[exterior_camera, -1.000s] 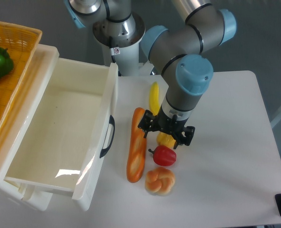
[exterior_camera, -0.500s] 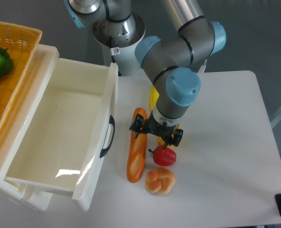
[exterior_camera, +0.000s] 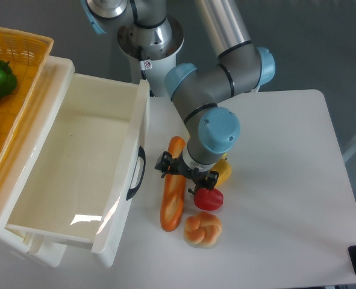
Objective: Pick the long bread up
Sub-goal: 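Move the gripper over the long orange baguette and lower it, then close the gripper around the middle of the baguette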
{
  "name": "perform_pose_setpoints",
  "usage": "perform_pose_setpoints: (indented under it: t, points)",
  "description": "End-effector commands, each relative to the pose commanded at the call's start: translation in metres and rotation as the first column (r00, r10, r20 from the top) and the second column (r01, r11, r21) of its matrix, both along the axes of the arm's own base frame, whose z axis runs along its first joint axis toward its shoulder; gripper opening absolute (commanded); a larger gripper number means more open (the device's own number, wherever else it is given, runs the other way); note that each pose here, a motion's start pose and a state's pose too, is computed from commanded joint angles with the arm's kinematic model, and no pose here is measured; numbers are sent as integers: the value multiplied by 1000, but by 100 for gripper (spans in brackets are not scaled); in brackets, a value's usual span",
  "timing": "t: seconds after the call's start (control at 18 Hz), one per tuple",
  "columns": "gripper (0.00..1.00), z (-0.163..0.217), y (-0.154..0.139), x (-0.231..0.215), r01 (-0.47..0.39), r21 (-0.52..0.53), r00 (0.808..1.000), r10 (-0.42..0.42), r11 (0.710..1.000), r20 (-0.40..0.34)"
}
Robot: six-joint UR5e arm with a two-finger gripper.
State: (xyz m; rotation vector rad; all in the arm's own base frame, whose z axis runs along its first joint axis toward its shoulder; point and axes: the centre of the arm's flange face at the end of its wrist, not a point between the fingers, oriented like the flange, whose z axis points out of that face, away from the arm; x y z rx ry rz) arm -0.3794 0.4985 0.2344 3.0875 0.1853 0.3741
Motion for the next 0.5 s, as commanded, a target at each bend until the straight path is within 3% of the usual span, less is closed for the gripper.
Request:
perform_pose_setpoints:
  t: [0.5]
  points:
    - [100,-21,8,5,16,-17,1000,-15,1000,18]
